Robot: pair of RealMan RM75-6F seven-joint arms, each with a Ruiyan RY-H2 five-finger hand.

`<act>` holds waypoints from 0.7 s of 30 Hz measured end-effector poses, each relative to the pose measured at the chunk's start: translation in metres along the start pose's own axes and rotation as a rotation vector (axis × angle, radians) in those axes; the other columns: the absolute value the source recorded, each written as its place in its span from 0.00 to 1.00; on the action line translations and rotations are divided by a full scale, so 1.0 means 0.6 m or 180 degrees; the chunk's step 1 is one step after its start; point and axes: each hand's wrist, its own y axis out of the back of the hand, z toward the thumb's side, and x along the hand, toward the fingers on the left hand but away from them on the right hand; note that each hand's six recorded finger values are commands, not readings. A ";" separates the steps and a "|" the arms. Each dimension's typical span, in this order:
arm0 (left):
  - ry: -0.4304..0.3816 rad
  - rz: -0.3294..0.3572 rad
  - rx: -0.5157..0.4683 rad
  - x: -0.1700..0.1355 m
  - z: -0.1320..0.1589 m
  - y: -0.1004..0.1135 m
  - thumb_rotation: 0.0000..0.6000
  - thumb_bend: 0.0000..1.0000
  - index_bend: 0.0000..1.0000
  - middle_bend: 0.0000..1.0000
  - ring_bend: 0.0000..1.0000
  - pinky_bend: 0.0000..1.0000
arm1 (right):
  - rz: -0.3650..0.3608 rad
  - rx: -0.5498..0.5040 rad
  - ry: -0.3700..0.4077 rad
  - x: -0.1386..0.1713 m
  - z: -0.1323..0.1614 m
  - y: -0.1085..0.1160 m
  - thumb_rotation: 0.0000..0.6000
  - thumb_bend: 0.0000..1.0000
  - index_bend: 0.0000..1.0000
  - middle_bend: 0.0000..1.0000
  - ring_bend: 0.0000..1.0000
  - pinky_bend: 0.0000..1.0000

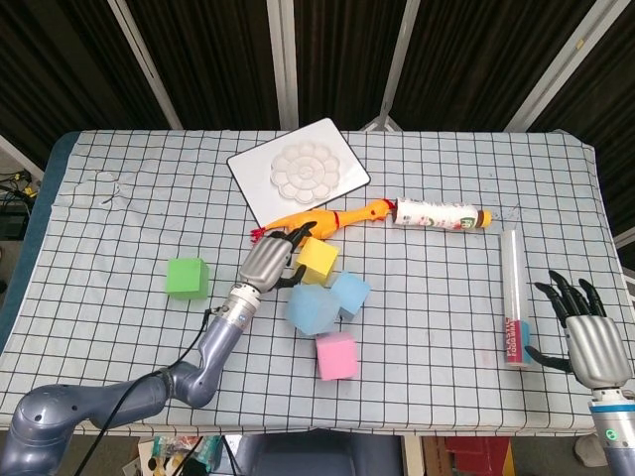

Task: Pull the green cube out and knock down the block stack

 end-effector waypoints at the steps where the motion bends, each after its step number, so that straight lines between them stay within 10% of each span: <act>1: -0.0014 0.0015 0.0000 -0.002 0.000 0.005 1.00 0.59 0.09 0.21 0.57 0.26 | -0.0002 -0.0001 0.0000 0.000 0.000 0.000 1.00 0.03 0.18 0.07 0.18 0.04; 6: -0.0101 0.0171 0.0147 -0.019 -0.002 0.046 1.00 0.58 0.09 0.21 0.56 0.26 | -0.0005 -0.0006 -0.0016 -0.001 -0.002 0.001 1.00 0.03 0.18 0.07 0.18 0.04; 11: -0.0143 0.0339 0.0543 -0.047 -0.026 0.095 1.00 0.28 0.04 0.11 0.33 0.13 | 0.0011 -0.0009 -0.0001 0.000 0.001 -0.001 1.00 0.03 0.18 0.07 0.18 0.04; 21: -0.0172 -0.0170 0.0576 -0.073 -0.048 0.097 1.00 0.07 0.00 0.03 0.09 0.01 | 0.0013 0.0006 -0.0004 -0.002 0.003 -0.003 1.00 0.03 0.18 0.07 0.18 0.04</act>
